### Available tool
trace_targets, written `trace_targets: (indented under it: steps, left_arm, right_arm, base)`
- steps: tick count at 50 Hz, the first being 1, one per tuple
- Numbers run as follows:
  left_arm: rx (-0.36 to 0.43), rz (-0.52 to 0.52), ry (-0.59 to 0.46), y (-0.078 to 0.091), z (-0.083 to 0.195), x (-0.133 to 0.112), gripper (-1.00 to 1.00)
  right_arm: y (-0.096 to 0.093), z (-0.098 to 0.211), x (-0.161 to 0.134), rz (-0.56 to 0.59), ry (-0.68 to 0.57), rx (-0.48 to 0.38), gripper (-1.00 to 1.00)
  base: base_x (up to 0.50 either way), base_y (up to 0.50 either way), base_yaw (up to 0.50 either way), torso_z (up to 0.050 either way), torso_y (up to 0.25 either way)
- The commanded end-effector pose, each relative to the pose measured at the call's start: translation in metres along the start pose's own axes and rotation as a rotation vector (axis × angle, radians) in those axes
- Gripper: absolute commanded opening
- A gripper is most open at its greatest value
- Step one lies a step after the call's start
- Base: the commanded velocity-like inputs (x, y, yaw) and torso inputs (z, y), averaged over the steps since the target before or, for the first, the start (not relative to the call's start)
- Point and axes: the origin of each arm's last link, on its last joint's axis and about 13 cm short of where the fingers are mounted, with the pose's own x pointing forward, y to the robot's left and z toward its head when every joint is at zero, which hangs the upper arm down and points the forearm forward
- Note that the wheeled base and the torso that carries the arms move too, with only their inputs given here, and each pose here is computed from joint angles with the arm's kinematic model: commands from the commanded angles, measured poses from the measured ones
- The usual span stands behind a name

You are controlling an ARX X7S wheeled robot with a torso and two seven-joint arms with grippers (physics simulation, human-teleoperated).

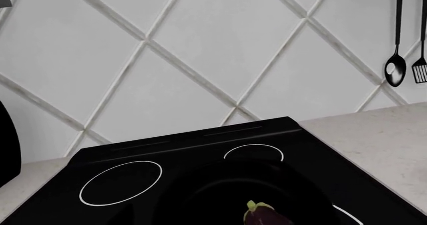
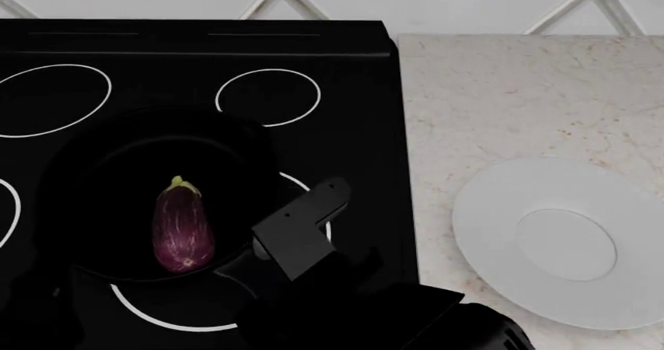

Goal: Pick up the pan and dump the vegetables in it onto the plate. Then return the pan to the stove.

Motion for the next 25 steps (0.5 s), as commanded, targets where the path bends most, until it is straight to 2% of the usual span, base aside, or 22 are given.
trace_targets:
  steps: [1,9,20,25]
  left_arm:
    - [-0.001,0.000,0.006,-0.001,-0.003,0.001,1.00]
    - [0.005,-0.001,-0.002,-0.003,0.000,-0.001,1.00]
    - [0.016,-0.009,0.004,-0.006,0.001,-0.001,1.00]
    - [0.018,-0.017,0.007,-0.008,0.000,-0.001,1.00]
  right_arm:
    - [-0.003,-0.001,-0.034,-0.073,-0.192,0.050,-1.00]
    - [-0.004,-0.005,-0.064,-0.143,-0.301,0.101,-1.00]
    - [-0.021,-0.025,-0.090,-0.263,-0.405,0.298,-1.00]
    - [-0.025,-0.029,-0.092,-0.261,-0.472,0.366,-1.00]
  base:
    - [0.00,0.00,0.00,0.000,0.000]
    - [0.00,0.00,0.00,0.000,0.000]
    - [0.00,0.00,0.00,0.000,0.002]
    - [0.00,0.00,0.00,0.000,0.000]
